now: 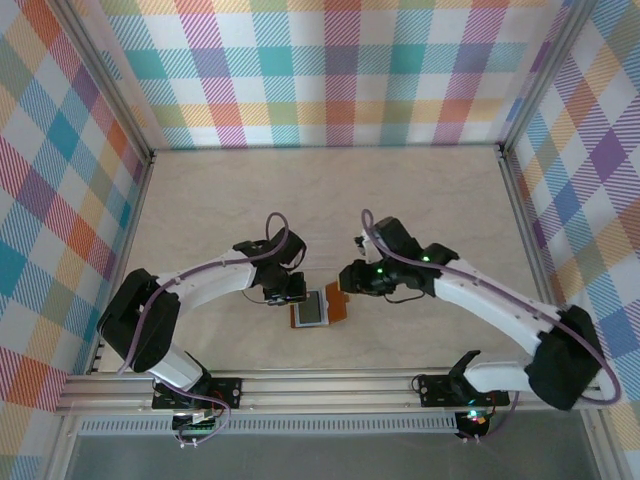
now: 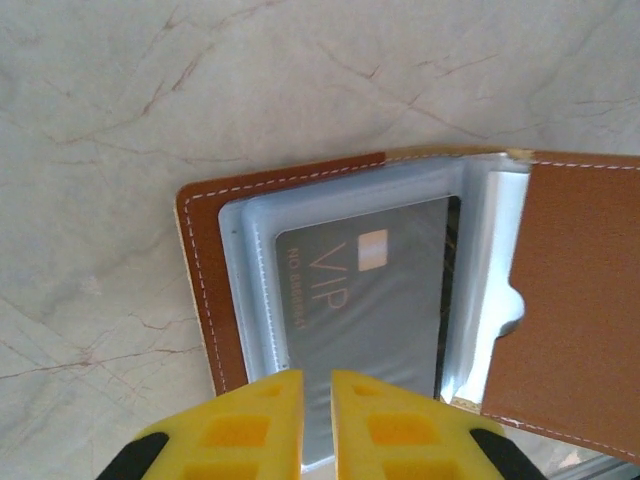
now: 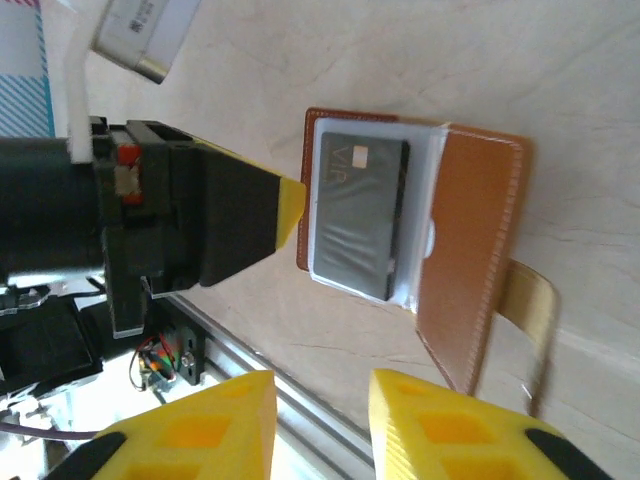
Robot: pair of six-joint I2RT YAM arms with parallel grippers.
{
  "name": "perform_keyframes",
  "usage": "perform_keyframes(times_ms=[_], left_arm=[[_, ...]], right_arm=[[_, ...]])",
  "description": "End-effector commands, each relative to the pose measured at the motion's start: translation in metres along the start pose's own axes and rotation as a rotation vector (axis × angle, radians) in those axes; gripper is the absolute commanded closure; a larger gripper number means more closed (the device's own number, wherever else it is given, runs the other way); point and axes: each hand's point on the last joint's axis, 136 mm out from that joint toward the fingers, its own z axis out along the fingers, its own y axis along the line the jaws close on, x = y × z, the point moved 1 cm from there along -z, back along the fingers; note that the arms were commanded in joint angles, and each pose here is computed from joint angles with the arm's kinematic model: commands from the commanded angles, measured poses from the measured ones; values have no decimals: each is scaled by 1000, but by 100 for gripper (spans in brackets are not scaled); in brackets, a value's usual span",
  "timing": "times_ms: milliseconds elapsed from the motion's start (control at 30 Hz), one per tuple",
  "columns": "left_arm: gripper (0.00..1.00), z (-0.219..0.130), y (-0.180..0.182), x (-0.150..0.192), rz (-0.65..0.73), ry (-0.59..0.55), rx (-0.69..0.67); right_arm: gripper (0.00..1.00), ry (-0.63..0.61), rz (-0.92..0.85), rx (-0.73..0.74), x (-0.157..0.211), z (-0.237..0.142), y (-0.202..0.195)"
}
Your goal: Take the credit cards out of the card holder
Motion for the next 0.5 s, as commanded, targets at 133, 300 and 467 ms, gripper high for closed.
perform_keyframes(times_ms=[133, 300, 467], left_arm=[[85, 7, 12, 4, -22, 33, 40], [85, 17, 11, 5, -17, 57, 58], [87, 26, 12, 9, -23, 90, 71]], right_arm=[[69, 116, 41, 4, -4, 48, -11], [70, 152, 86, 113, 1, 73, -47], [74, 145, 101, 213, 8, 78, -75]])
